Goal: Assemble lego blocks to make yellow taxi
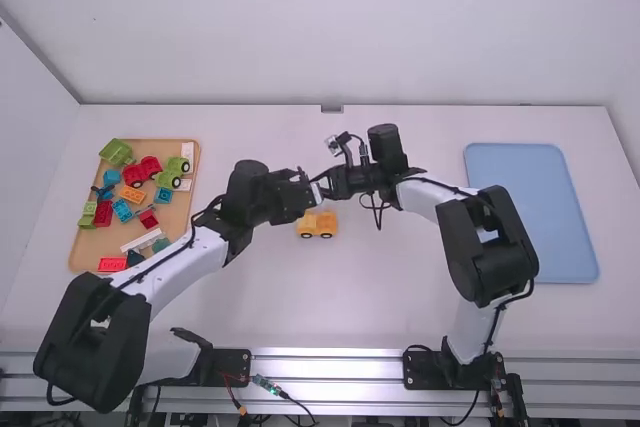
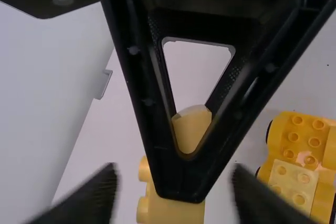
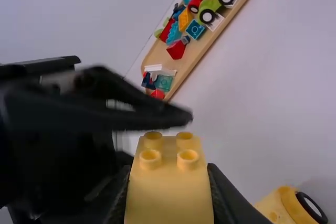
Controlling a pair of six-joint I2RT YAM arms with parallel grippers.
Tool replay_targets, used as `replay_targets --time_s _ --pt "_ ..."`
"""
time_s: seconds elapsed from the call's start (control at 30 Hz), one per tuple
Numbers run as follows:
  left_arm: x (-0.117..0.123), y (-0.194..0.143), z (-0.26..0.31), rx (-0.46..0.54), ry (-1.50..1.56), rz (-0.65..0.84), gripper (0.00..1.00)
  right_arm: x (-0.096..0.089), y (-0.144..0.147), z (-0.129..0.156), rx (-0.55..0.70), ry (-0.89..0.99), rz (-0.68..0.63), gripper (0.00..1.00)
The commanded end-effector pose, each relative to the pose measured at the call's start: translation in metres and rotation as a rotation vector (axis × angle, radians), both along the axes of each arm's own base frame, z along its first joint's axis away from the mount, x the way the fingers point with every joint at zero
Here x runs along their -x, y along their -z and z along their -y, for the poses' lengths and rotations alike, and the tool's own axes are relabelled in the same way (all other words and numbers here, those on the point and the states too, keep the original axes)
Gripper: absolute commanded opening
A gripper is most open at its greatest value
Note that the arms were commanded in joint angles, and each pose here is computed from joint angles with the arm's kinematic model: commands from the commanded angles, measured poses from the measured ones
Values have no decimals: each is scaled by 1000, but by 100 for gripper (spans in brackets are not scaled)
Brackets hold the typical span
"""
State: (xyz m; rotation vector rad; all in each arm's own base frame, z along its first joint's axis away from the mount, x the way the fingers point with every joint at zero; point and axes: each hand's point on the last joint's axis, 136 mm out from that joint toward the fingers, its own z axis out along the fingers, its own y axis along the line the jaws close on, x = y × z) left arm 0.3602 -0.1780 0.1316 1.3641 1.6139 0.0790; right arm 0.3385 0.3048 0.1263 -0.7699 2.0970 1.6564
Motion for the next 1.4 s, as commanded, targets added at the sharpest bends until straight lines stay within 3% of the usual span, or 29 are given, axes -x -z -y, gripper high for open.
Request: replay_targets --time_s 0.0,0.03,0.17,0.37,0.5,0.6,0.73,0.93,1.03,1.17,1.37 --pt "4 4 4 14 20 -19 92 -3 -14 0 -24 -11 32 17" --pt "3 3 4 24 10 -20 99 -6 -13 1 -18 2 34 17" --pt "-8 -7 -8 92 -141 -51 99 -17 -12 13 -15 21 115 14" --pt "-2 -16 -7 77 -118 -105 99 -43 -2 44 43 89 275 7" --pt "5 -22 3 99 -37 -142 99 -47 11 66 97 65 426 7" --pt "16 -29 18 131 72 -156 99 -35 12 72 69 -18 535 6" --pt "12 -41 20 206 67 -181 99 -10 -1 81 -58 -128 677 6" --pt "19 -48 32 369 220 -311 99 13 -17 88 -81 -199 849 2" --pt "16 -46 32 432 239 -383 99 20 -24 90 -63 -216 892 0" --pt "37 -44 51 477 415 -475 99 23 -30 90 -70 -230 949 0" --pt "47 -52 59 547 510 -527 99 23 -30 90 -71 -230 949 0"
